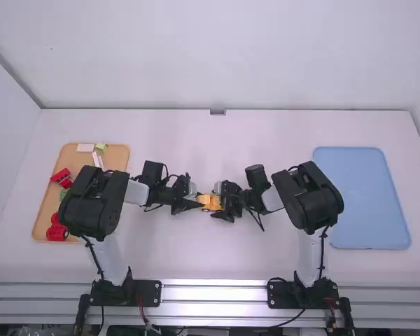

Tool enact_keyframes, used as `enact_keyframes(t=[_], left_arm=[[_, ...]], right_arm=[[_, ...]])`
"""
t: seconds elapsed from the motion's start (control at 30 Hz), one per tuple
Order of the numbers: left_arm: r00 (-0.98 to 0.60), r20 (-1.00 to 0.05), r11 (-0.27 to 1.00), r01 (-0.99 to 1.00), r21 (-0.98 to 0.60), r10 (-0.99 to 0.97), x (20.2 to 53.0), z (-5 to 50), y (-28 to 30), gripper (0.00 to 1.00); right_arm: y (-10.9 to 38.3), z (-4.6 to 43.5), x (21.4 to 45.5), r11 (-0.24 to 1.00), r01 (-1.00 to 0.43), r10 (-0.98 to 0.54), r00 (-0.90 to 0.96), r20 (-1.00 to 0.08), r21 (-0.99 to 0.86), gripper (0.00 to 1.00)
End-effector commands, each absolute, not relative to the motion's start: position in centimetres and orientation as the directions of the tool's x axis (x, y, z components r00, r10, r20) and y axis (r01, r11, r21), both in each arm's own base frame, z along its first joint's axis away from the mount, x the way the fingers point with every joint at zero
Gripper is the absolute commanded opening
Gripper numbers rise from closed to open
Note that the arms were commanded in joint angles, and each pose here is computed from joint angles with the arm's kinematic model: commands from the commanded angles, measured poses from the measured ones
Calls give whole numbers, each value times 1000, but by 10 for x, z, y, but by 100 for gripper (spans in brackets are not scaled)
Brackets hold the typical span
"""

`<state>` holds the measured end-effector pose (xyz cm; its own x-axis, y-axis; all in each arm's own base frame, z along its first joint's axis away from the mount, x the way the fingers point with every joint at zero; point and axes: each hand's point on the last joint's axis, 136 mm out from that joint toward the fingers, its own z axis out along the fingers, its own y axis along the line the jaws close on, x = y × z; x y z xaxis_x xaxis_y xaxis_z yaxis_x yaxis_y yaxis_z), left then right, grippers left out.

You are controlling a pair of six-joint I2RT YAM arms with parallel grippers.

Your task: Assemble lego blocks to make yellow taxi

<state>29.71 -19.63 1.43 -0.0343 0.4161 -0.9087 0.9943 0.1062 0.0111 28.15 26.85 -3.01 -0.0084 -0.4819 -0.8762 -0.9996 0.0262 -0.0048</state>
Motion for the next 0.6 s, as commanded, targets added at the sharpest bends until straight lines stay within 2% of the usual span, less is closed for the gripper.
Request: enact_keyframes(t=[0.0, 0.03, 0.17, 0.33, 0.4, 0.43, 0.5, 0.57], left_arm=[[8, -920, 49, 998, 30, 393, 292, 18, -208, 20], [15, -919, 41, 999, 34, 394, 290, 18, -211, 20], [22, -900, 62, 997, 54, 434, 296, 12, -210, 16], [32, -927, 47, 998, 53, 372, 298, 25, -209, 15], [40, -940, 44, 997, 58, 338, 301, 33, -207, 16], [45, -943, 46, 997, 64, 330, 304, 37, -206, 16], [50, -941, 48, 996, 70, 334, 306, 37, -207, 16], [46, -939, 43, 997, 65, 339, 307, 38, -209, 16]], right_arm=[[268, -39, 286, 52, -999, -523, -15, -852, -15, 72], [268, -39, 287, 52, -998, -522, -13, -853, -16, 64], [265, -39, 287, 60, -998, -522, -24, -853, -9, 49], [260, -39, 279, 15, -1000, -504, 7, -864, -16, 48], [257, -39, 274, -13, -1000, -495, 19, -869, -14, 53], [255, -37, 274, -13, -1000, -488, 12, -873, -6, 63], [254, -35, 275, -11, -1000, -476, 8, -879, -3, 76], [252, -31, 275, -16, -1000, -453, 4, -892, 4, 80]])
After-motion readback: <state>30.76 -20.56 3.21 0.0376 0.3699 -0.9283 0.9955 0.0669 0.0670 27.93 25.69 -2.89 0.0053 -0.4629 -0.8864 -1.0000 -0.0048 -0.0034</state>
